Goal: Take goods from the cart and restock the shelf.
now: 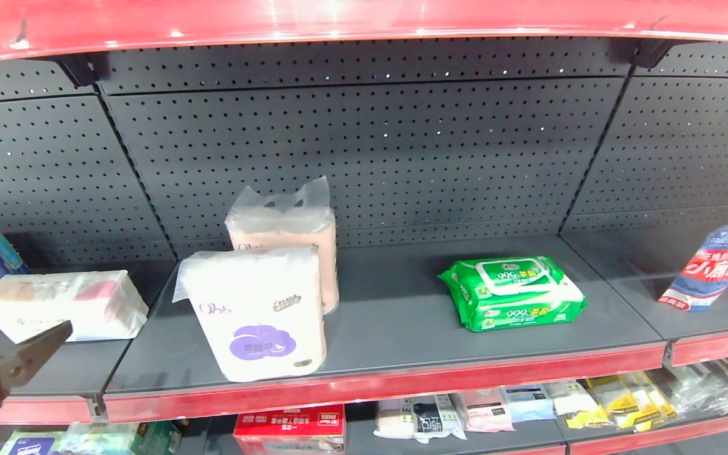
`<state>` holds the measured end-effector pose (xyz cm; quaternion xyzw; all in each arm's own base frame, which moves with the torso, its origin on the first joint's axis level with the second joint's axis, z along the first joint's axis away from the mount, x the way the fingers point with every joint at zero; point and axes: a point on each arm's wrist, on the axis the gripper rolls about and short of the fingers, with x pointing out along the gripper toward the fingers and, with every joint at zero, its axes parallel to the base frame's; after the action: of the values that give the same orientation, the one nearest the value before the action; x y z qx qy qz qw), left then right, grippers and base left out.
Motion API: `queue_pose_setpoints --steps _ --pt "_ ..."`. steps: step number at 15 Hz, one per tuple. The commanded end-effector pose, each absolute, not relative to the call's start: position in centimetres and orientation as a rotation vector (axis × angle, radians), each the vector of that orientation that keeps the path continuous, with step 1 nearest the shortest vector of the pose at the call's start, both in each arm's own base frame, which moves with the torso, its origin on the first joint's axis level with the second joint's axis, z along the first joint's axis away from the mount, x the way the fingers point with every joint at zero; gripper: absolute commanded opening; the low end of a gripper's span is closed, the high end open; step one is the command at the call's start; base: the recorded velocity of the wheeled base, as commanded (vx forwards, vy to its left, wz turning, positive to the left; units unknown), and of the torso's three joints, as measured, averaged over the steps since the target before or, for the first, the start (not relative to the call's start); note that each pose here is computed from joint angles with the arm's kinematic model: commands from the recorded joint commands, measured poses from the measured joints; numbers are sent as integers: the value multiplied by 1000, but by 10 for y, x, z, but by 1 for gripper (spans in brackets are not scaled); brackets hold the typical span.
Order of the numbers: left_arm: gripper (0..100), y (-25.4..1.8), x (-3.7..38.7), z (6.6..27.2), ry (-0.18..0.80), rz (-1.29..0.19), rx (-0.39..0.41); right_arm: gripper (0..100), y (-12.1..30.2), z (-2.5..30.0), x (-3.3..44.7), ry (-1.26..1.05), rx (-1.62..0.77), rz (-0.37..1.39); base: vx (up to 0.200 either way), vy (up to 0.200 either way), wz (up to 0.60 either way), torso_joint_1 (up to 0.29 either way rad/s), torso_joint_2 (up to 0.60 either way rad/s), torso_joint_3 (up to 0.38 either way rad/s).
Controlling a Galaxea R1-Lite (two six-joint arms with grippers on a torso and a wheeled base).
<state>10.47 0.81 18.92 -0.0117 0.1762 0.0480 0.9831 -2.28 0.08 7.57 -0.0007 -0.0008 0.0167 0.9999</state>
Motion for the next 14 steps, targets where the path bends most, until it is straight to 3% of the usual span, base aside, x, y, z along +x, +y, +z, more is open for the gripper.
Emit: queue_pose_setpoints --steps 1,5,14 --pt "100 20 193 148 565 120 -20 100 1 76 -23 -3 -2 34 0 0 0 0 0 0" --pt "100 13 202 116 703 17 -12 100 1 76 -23 -3 -2 34 0 0 0 0 0 0" --pt "100 -11 223 88 832 -100 22 100 1 76 -23 -3 -2 34 0 0 0 0 0 0"
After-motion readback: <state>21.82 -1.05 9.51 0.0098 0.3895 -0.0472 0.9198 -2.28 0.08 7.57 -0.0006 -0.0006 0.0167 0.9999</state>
